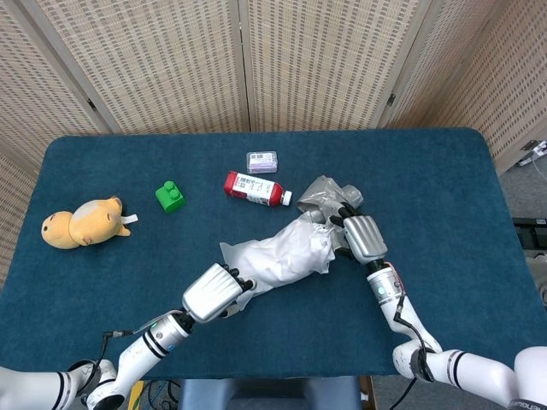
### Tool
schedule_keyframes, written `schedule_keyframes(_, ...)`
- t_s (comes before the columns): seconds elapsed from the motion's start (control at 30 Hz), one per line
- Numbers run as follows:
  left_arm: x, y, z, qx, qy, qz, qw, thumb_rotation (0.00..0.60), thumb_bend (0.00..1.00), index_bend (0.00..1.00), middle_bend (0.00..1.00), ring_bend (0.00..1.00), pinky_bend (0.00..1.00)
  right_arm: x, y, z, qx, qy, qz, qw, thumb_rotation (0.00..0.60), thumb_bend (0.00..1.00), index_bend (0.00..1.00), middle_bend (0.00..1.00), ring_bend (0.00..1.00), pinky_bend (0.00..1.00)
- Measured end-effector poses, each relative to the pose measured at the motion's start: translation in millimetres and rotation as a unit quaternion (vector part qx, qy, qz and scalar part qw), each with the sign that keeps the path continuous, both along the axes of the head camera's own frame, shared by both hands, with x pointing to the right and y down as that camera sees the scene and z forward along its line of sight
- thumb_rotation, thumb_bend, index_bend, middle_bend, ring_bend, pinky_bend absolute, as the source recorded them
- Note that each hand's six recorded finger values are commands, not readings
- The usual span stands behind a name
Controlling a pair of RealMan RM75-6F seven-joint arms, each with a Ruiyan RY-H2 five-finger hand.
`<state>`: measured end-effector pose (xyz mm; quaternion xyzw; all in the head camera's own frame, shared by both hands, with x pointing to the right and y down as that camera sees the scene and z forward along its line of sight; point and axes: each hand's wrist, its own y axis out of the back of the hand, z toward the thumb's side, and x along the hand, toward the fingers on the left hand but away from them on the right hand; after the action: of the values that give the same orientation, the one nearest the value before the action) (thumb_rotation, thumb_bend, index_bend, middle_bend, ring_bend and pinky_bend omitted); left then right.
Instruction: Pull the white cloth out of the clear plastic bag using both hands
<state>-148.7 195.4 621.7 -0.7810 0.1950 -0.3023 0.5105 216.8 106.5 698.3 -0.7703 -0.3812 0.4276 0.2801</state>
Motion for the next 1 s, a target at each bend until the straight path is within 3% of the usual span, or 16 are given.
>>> schedule_keyframes(1.0, 41, 17, 32, -0.021, 0.010, 0.020, 0.9995, 0.600, 0.02, 0.56, 0.77, 0.66, 0.74, 1, 1, 4, -0.007, -0.010, 0.011, 0.9999, 0.600, 0.66, 0.70, 0.20, 0.14, 0.37)
